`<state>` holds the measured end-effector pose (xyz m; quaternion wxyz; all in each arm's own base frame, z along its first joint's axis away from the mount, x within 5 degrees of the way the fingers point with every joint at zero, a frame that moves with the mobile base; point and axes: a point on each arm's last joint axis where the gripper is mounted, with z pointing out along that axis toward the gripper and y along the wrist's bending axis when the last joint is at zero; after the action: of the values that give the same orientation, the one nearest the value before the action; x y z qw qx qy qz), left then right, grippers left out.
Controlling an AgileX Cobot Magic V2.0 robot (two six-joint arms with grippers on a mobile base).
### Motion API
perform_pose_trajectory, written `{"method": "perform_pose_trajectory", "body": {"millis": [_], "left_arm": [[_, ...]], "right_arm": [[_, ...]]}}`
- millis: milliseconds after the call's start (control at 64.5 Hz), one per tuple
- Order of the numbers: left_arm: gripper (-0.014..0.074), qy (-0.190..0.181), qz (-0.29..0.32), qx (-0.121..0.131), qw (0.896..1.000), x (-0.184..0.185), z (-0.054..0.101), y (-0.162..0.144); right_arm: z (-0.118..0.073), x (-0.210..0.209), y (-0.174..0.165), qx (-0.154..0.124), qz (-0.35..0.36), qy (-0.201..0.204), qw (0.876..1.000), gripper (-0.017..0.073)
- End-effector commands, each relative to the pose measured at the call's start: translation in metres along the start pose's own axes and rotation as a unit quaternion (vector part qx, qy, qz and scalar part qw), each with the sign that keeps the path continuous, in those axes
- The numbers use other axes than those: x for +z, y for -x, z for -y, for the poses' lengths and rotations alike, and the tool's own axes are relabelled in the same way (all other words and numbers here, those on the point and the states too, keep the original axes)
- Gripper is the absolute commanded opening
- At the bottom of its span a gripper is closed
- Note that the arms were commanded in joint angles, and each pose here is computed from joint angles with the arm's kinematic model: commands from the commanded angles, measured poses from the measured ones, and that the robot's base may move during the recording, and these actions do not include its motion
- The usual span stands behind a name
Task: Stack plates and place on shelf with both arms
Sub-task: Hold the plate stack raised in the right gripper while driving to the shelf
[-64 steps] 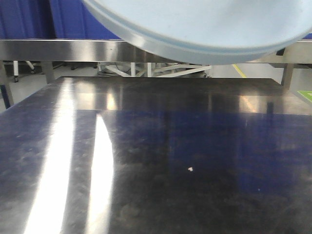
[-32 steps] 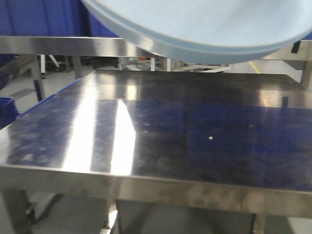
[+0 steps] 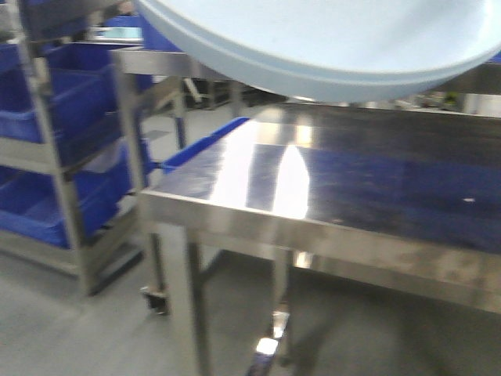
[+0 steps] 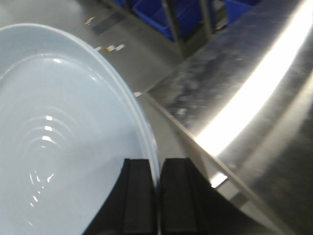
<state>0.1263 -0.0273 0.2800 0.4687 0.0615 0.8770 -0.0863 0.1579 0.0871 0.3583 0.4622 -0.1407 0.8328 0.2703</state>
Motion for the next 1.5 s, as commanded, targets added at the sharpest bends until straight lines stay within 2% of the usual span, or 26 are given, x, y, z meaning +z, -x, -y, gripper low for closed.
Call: {"method": "perform_pose_trajectory", "body": {"millis": [0,1489], "left_arm": [[0.0085,0.0,0.052,-0.009,0.999,-0.0052,0.0006,0.0149],[0.0085,-0.001,0.052,-0.009,0.999,-0.0052,0.0006,0.0148]], "right_arm": [[-0.0035,-0.0084,0.0156,0.006,0.058,0.001,0.998,0.0056],[-0.0039,-0.0082,0.0144,0.006,0.052,0.003,0.999,0.0056]]}}
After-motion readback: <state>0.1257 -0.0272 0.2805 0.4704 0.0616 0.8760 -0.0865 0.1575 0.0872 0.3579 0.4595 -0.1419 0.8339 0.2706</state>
